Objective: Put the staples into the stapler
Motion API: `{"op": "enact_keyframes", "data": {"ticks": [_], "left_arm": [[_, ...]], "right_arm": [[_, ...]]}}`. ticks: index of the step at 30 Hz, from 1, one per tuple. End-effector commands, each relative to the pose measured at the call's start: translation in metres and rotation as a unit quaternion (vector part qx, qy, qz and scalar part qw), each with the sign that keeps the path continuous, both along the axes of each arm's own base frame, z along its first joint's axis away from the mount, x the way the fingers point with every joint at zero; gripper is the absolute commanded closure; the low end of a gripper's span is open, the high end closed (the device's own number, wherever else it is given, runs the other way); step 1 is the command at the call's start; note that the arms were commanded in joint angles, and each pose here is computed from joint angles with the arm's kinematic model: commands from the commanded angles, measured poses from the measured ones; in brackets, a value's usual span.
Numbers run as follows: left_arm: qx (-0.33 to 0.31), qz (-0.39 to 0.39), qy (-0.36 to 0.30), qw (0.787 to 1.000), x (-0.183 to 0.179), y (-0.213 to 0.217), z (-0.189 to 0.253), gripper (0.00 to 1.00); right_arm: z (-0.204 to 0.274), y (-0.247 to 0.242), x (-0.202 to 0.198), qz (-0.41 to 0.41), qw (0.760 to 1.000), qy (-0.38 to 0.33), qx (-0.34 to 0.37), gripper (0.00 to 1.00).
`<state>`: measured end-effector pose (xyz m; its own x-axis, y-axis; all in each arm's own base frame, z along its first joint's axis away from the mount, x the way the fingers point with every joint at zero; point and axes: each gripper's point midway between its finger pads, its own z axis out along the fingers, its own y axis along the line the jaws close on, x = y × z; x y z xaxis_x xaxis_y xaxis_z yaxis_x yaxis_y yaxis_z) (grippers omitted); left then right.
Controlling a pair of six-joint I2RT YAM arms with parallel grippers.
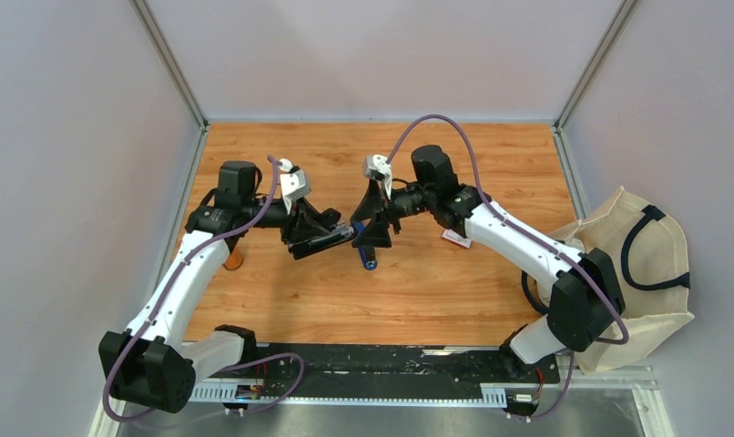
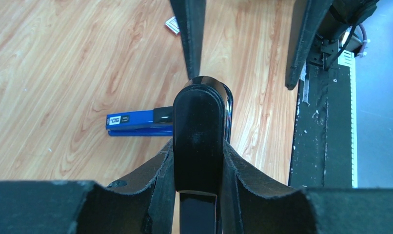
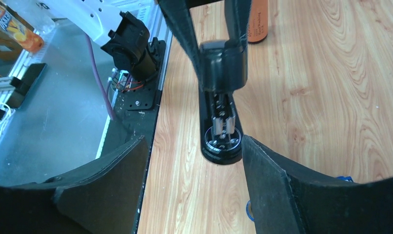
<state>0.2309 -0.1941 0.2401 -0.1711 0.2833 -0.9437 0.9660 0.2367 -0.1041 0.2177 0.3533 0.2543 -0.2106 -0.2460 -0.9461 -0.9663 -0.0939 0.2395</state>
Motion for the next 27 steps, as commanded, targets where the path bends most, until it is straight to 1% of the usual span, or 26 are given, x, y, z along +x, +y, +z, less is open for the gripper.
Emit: {"op": "enact_keyframes", "data": {"ticks": [1,6,9,13,18,20,22,25,27], "left_arm": [[-0.014,-0.038,-0.032,0.999,-0.006,-0.009,0.008,1.00],[-0.018,-0.040,-0.026,0.999,-0.005,-0.013,0.006,1.00],[-0.020,-0.040,-0.024,0.999,-0.004,-0.014,0.006,1.00],[-0.027,-0.042,-0.022,0.998,-0.006,-0.015,0.009,1.00],[-0.039,-0.046,-0.026,0.998,-0.009,-0.017,0.018,1.00],[-0.047,-0.045,-0.027,0.997,-0.009,-0.017,0.025,1.00],[-0.060,-0.044,-0.025,0.997,-0.008,-0.017,0.033,1.00],[-0.074,-0.035,-0.024,0.996,-0.003,-0.013,0.045,1.00],[-0.087,-0.024,-0.026,0.996,0.002,-0.010,0.056,1.00]], "right_arm": [[0.010,0.014,0.000,0.013,0.999,0.035,0.029,0.26],[-0.013,0.031,-0.008,0.011,0.999,0.039,0.003,0.26],[-0.028,0.040,-0.006,0.004,0.999,0.043,-0.011,0.30],[-0.041,0.041,-0.002,-0.003,0.999,0.045,-0.024,0.43],[-0.050,0.040,-0.003,0.000,0.999,0.043,-0.027,0.68],[-0.053,0.040,-0.003,0.001,0.999,0.044,-0.028,0.74],[-0.057,0.040,-0.003,0.001,0.998,0.047,-0.031,0.78],[-0.063,0.040,-0.002,0.000,0.998,0.047,-0.034,0.89],[-0.068,0.040,-0.003,-0.001,0.998,0.052,-0.038,0.92]]}}
